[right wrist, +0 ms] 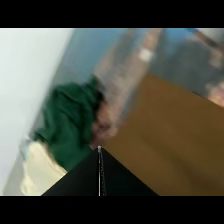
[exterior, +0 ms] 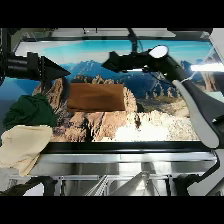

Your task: Fold the shirts.

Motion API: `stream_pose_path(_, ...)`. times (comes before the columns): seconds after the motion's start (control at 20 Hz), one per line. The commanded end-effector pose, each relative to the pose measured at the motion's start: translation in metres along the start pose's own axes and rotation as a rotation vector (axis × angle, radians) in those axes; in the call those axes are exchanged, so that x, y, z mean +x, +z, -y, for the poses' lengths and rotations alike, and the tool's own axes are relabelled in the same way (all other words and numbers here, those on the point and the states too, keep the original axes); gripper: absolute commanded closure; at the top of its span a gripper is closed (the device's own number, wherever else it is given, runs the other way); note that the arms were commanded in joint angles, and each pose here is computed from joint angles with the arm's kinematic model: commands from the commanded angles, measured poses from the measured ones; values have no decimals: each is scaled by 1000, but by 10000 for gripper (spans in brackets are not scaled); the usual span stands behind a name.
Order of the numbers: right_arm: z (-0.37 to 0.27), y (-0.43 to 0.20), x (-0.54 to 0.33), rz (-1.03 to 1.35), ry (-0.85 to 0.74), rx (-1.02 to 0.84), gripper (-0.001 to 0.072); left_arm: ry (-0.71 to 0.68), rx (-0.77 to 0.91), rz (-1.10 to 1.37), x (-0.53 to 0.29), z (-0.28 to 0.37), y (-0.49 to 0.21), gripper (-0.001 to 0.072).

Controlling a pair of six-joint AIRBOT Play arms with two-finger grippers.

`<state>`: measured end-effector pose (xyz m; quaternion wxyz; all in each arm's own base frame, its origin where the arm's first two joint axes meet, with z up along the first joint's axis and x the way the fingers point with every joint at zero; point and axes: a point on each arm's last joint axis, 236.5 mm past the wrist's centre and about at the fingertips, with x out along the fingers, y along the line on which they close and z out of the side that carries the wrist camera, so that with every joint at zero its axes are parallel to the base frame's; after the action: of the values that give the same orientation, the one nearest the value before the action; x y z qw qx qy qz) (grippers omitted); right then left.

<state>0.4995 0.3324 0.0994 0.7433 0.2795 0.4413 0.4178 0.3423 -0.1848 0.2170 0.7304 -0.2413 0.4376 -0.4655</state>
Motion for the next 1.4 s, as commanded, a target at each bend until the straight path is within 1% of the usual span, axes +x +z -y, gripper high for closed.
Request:
stream_pose_path(0.0, 85, -40, -67, -217, -224, 118, 688, -3, 12, -10, 0, 0, -3, 700)
stream_pose_path(0.05, 104, -45, -74, -226, -273, 151, 626, -1, 21, -7, 0, 0, -2, 700)
stream_pose_path(0.1, 120, -48, -76, -233, -305, 183, 293, 0, 27, -5, 0, 0, -1, 700)
stream_pose_path(0.15, 130, -51, -73, -241, -311, 200, 42, 0, 29, -4, 0, -1, -1, 700)
stream_pose_path(0.2, 140, -57, -67, -257, -313, 219, 25, 1, 29, -4, 0, -1, -1, 700)
stream_pose_path(0.4, 163, -87, -29, -328, -286, 288, 25, -2, 36, -12, 0, 0, -3, 700)
stream_pose_path(0.55, 171, -95, 0, -319, -278, 302, 25, -3, 37, -14, 0, 0, -4, 700)
stream_pose_path(0.75, 168, -102, 32, -302, -271, 291, 25, -3, 50, -14, 0, 0, -4, 700)
stream_pose_path(0.9, 156, -105, 58, -279, -225, 305, 25, -3, 52, -14, 0, 0, -4, 701)
stream_pose_path(1.05, 144, -107, 79, -252, -189, 323, 26, -3, 52, -15, 0, 0, -4, 700)
stream_pose_path(1.1, 140, -107, 83, -248, -184, 322, 56, -3, 52, -15, 0, 0, -4, 700)
stream_pose_path(1.15, 137, -108, 85, -248, -176, 324, 427, -4, 52, -17, 0, 0, -4, 700)
stream_pose_path(1.2, 131, -106, 86, -242, -154, 340, 670, -7, 52, -22, 0, 1, -6, 700)
stream_pose_path(1.25, 126, -104, 87, -237, -135, 354, 689, -8, 52, -25, 0, 1, -6, 700)
stream_pose_path(1.35, 119, -98, 84, -224, -123, 350, 690, -12, 52, -36, 0, 2, -9, 700)
